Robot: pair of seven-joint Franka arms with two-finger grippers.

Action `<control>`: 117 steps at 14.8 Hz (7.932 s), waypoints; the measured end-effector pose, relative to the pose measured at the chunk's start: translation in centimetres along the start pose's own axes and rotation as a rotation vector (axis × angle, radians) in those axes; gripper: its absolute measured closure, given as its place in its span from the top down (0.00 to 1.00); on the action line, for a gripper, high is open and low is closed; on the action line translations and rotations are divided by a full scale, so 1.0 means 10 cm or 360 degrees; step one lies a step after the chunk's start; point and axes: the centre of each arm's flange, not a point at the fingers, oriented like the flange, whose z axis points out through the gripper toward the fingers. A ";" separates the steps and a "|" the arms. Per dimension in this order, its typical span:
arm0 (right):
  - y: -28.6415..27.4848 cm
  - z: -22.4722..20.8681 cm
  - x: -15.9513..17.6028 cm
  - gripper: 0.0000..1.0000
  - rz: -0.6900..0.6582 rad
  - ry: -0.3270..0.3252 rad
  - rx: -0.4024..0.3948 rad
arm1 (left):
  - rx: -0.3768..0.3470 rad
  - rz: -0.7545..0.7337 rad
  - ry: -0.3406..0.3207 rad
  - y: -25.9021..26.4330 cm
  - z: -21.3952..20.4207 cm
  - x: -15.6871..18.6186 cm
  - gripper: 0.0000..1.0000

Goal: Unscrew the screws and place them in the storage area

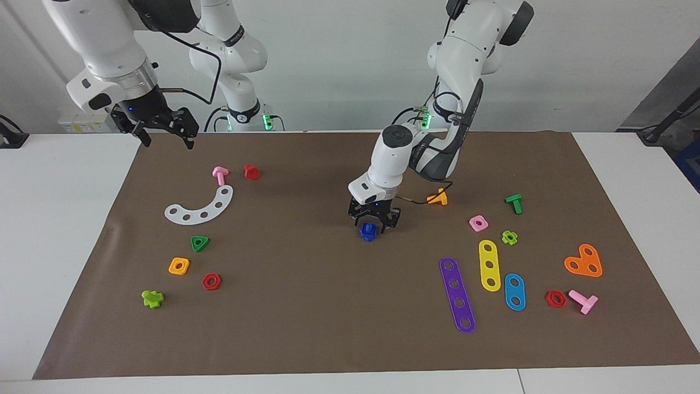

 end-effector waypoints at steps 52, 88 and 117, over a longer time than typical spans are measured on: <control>-1.86 0.69 0.09 1.00 -0.0079 0.0331 0.0159 | 0.0276 -0.0390 0.0007 -1.93 -0.38 -0.13 0.46; -4.51 3.10 -0.01 0.59 -0.0205 0.0422 0.0104 | 0.0181 -0.0204 -0.0180 -2.91 -3.93 -0.23 1.00; -4.07 2.51 0.25 0.20 -0.0191 0.0420 0.0058 | 0.0160 -0.0193 -0.0278 -2.85 -3.83 -0.25 1.00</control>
